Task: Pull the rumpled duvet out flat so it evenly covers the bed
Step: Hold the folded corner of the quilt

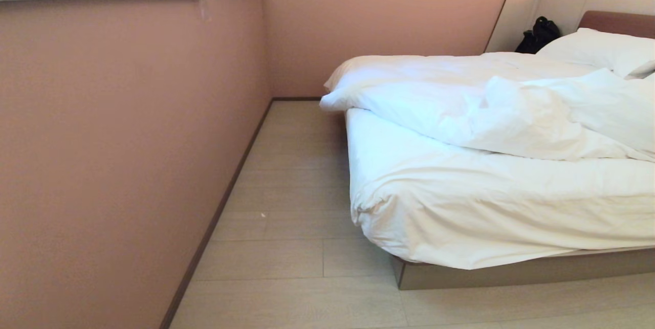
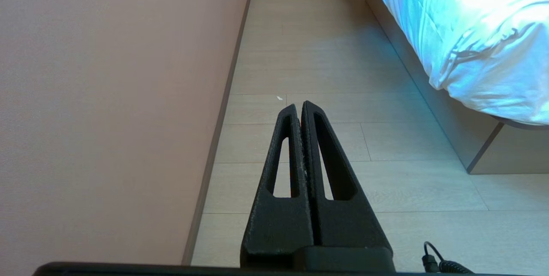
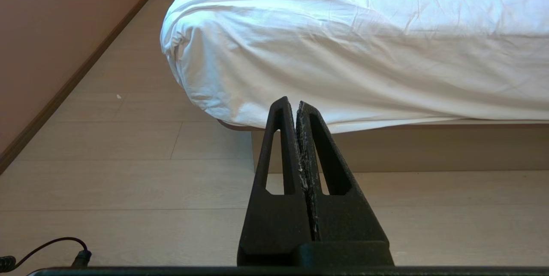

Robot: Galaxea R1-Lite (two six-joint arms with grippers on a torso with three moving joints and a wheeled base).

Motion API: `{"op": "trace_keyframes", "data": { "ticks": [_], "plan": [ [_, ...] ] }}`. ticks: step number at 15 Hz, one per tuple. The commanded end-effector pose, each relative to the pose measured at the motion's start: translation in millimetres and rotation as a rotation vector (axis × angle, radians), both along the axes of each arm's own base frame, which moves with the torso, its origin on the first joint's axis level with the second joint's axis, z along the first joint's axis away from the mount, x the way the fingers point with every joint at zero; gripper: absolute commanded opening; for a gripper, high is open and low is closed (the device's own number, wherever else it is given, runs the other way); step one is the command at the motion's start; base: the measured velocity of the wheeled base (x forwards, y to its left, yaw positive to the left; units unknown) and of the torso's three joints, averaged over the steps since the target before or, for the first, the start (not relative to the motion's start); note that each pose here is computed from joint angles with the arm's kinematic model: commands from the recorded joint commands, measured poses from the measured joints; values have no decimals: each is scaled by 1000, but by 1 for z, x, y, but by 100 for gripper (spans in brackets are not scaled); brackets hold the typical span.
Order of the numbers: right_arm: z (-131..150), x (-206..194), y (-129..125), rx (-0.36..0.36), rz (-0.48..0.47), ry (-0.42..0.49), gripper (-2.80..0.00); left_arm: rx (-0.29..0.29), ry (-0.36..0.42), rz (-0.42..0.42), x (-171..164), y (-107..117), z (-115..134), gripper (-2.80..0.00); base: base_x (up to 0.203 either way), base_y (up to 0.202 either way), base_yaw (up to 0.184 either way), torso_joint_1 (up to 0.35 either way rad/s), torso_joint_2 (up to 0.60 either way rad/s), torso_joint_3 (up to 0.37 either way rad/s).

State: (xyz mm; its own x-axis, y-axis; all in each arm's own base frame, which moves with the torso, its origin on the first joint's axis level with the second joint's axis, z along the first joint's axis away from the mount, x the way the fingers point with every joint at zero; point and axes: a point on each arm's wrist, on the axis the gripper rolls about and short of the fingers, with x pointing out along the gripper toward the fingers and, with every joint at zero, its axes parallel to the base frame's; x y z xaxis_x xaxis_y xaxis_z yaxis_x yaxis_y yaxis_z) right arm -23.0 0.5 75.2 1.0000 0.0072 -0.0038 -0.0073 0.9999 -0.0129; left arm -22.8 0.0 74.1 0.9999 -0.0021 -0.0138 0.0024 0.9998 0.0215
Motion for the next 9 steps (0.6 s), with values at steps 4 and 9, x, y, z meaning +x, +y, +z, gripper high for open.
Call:
{"op": "trace_keyframes", "data": {
  "ticks": [4,9],
  "plan": [
    [0,0,0,-1,0,2,-280,-2,0,1,0,0,0,-280,0,0,0,0,0,0],
    [0,0,0,-1,0,1,-280,0,2,1,0,0,0,-280,0,0,0,0,0,0]
  ]
}}
